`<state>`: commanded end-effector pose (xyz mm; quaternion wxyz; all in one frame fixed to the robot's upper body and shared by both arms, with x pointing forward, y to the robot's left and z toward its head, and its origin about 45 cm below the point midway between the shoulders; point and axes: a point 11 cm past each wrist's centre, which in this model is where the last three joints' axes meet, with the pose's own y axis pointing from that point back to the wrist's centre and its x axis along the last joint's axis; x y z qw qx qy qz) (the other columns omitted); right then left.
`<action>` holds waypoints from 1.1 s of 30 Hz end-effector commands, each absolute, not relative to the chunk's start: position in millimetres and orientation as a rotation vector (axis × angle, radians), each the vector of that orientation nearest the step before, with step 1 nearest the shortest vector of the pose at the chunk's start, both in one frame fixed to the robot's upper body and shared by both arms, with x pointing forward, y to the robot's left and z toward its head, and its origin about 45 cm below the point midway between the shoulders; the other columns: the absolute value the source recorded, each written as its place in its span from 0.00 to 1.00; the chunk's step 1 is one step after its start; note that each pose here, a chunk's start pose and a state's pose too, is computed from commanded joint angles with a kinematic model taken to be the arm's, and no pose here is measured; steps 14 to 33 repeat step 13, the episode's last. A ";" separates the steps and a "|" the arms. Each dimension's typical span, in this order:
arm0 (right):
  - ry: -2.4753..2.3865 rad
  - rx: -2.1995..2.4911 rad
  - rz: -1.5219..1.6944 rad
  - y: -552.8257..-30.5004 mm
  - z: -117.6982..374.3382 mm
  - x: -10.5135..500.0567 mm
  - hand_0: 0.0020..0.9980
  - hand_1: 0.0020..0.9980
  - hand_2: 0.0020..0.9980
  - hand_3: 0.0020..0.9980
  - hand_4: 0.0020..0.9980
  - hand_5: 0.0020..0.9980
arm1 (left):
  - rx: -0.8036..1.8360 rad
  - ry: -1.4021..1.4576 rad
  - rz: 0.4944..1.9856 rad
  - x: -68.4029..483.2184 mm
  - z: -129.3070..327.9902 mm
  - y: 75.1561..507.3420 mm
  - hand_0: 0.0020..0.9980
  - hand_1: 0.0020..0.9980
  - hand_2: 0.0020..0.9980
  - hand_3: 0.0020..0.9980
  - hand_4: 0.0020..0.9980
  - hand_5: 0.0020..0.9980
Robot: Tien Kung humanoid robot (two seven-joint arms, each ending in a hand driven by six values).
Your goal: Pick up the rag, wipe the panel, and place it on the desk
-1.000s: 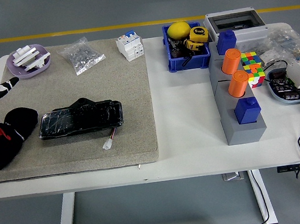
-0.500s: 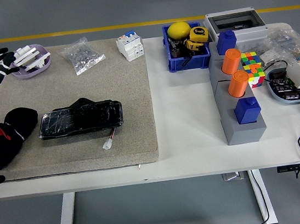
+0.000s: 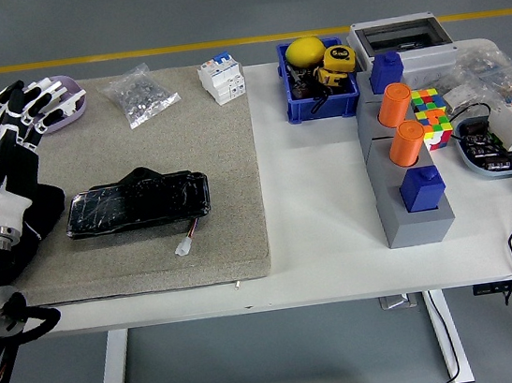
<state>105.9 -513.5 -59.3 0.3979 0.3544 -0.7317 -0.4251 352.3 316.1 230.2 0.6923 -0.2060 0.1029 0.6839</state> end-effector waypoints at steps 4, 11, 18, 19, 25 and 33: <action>-1.850 0.890 -1.085 -513.2 -59.6 105.2 0.71 0.44 0.63 0.62 1.00 0.55 | -0.453 0.208 1.527 349.4 231.0 308.6 0.50 0.60 0.57 0.57 0.89 0.30; -1.836 0.881 -1.095 -513.1 -60.4 101.5 0.71 0.44 0.63 0.62 1.00 0.56 | -0.372 0.140 1.523 347.0 232.4 307.7 0.50 0.60 0.57 0.57 0.89 0.30; -1.830 0.884 -1.096 -512.7 -60.9 100.2 0.71 0.44 0.63 0.62 1.00 0.56 | -0.361 0.138 1.524 346.8 231.3 309.0 0.50 0.60 0.57 0.57 0.89 0.30; -1.830 0.884 -1.096 -512.7 -60.9 100.2 0.71 0.44 0.63 0.62 1.00 0.56 | -0.361 0.138 1.524 346.8 231.3 309.0 0.50 0.60 0.57 0.57 0.89 0.30; -1.830 0.884 -1.096 -512.7 -60.9 100.2 0.71 0.44 0.63 0.62 1.00 0.56 | -0.361 0.138 1.524 346.8 231.3 309.0 0.50 0.60 0.57 0.57 0.89 0.30; -1.830 0.884 -1.096 -512.7 -60.9 100.2 0.71 0.44 0.63 0.62 1.00 0.56 | -0.361 0.138 1.524 346.8 231.3 309.0 0.50 0.60 0.57 0.57 0.89 0.30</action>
